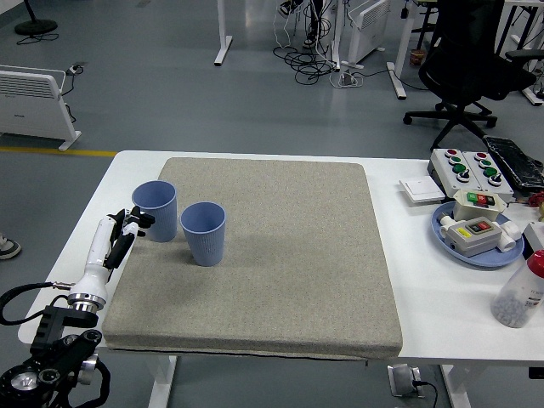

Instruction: Push cup pick cup insert cup

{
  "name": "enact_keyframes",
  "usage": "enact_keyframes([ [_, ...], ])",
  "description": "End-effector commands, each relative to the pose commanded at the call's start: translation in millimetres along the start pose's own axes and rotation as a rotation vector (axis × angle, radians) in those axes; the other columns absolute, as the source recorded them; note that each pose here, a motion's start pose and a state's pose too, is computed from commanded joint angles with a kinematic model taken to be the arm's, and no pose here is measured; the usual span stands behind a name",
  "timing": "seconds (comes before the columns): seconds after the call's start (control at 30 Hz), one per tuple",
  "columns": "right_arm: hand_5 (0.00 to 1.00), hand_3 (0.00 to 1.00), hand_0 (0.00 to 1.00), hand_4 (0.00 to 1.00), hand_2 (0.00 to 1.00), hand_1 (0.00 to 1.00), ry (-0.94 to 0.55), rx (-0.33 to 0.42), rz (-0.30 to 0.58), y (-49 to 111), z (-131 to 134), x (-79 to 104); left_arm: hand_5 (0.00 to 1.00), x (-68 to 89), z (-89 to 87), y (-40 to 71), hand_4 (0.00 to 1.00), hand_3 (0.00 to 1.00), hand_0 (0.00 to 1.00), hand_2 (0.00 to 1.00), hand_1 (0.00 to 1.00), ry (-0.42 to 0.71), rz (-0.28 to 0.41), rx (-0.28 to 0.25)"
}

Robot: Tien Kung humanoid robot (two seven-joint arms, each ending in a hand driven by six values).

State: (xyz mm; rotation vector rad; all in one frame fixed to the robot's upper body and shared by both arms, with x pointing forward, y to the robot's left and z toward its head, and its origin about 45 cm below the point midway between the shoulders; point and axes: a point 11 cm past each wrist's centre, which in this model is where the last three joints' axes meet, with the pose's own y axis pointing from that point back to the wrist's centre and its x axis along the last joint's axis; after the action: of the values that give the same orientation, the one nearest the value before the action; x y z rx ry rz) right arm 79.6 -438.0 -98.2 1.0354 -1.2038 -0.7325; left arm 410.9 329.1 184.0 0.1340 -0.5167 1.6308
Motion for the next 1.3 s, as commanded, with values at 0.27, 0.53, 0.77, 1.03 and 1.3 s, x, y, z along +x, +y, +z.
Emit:
enact_keyframes([
  [0.27,0.386,0.596,0.730,0.161,0.704,0.667,-0.001,-0.008,-0.001,-0.4,4,0.2,0.501,5.9,70.2,-30.0,0.859,0.730,0.654,0.777,0.749,-0.235,-0.096,-0.163],
  [0.53,0.387,0.596,0.731,0.162,0.704,0.667,0.003,-0.020,-0.006,-0.9,9,-1.1,0.514,-15.2,99.9,-58.1,0.986,0.998,0.918,0.998,0.973,-0.594,-0.419,-0.111],
  [0.77,0.388,0.596,0.730,0.162,0.705,0.667,0.003,-0.021,-0.008,-0.9,10,-1.6,0.517,-41.4,96.1,-65.6,0.998,0.996,0.924,0.998,0.976,-0.978,-0.715,-0.074],
  [1.03,0.388,0.596,0.731,0.163,0.705,0.667,0.005,-0.017,-0.008,-0.6,7,-1.2,0.430,-55.3,99.1,-78.1,0.952,0.991,0.907,0.998,0.960,-1.101,-0.819,-0.047],
  [1.3,0.388,0.595,0.731,0.163,0.705,0.667,0.007,-0.016,-0.008,-0.5,6,-1.3,0.356,-56.2,96.9,-87.8,0.880,0.985,0.900,0.984,0.935,-1.112,-0.827,-0.018],
])
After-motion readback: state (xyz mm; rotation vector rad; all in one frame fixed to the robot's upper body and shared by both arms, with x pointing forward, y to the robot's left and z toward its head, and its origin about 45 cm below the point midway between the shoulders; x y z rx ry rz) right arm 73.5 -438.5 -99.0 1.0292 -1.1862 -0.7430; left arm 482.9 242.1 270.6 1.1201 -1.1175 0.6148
